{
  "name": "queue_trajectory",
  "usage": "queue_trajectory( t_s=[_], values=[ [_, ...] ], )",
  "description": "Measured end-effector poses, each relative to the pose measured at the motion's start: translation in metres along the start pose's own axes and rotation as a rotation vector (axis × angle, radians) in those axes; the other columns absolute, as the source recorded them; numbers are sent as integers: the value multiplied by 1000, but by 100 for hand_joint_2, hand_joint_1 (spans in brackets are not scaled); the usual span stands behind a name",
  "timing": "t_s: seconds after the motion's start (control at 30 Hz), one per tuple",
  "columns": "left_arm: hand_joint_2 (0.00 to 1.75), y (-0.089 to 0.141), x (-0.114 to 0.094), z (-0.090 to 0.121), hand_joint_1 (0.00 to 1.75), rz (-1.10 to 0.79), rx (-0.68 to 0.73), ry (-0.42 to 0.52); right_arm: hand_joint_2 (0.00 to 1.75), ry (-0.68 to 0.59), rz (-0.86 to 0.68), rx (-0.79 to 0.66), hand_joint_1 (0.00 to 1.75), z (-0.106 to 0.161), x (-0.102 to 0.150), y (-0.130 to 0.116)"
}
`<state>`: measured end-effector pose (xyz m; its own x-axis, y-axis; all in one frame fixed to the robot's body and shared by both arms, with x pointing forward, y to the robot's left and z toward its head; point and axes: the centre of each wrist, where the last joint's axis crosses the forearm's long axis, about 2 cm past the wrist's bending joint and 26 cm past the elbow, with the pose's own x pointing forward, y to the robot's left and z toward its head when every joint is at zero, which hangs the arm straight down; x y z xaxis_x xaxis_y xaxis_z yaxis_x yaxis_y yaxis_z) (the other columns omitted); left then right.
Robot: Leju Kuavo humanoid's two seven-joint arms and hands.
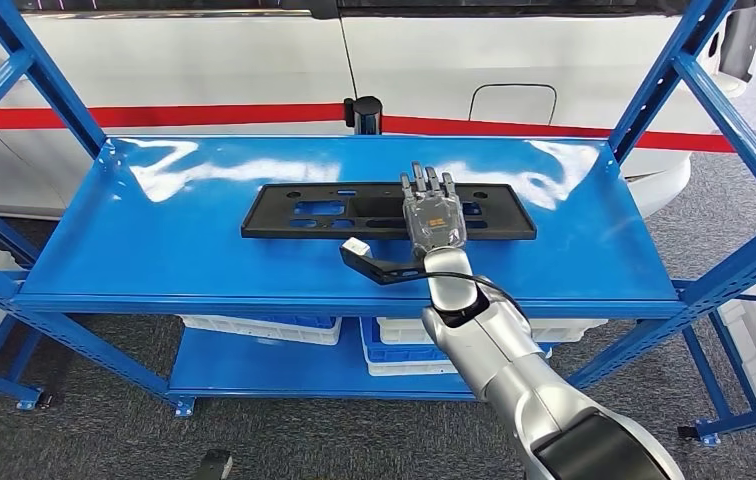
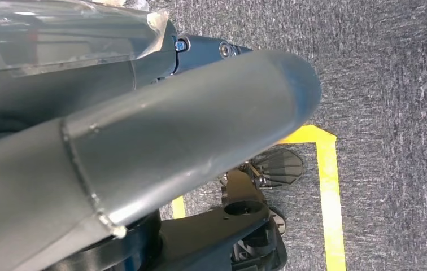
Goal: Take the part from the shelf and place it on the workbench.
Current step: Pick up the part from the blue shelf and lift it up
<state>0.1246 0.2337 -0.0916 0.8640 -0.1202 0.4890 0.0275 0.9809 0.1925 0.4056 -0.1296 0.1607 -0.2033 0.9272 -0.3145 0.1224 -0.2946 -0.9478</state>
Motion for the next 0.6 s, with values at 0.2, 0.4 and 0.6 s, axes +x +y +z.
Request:
queue_trajectory(
  t_s=[0.2,0.4,0.6],
  values=[
    [0,-1,5,-1,0,-6,-9,8,175,50,-44,9,169,-2,-7,0],
    [0,-3,13,-2,0,-29,-25,-35,175,78,-107,-19,173,2,-10,2],
    [0,-5,17,-2,0,-41,-23,-71,175,100,-184,-82,175,4,-20,-7]
  ],
)
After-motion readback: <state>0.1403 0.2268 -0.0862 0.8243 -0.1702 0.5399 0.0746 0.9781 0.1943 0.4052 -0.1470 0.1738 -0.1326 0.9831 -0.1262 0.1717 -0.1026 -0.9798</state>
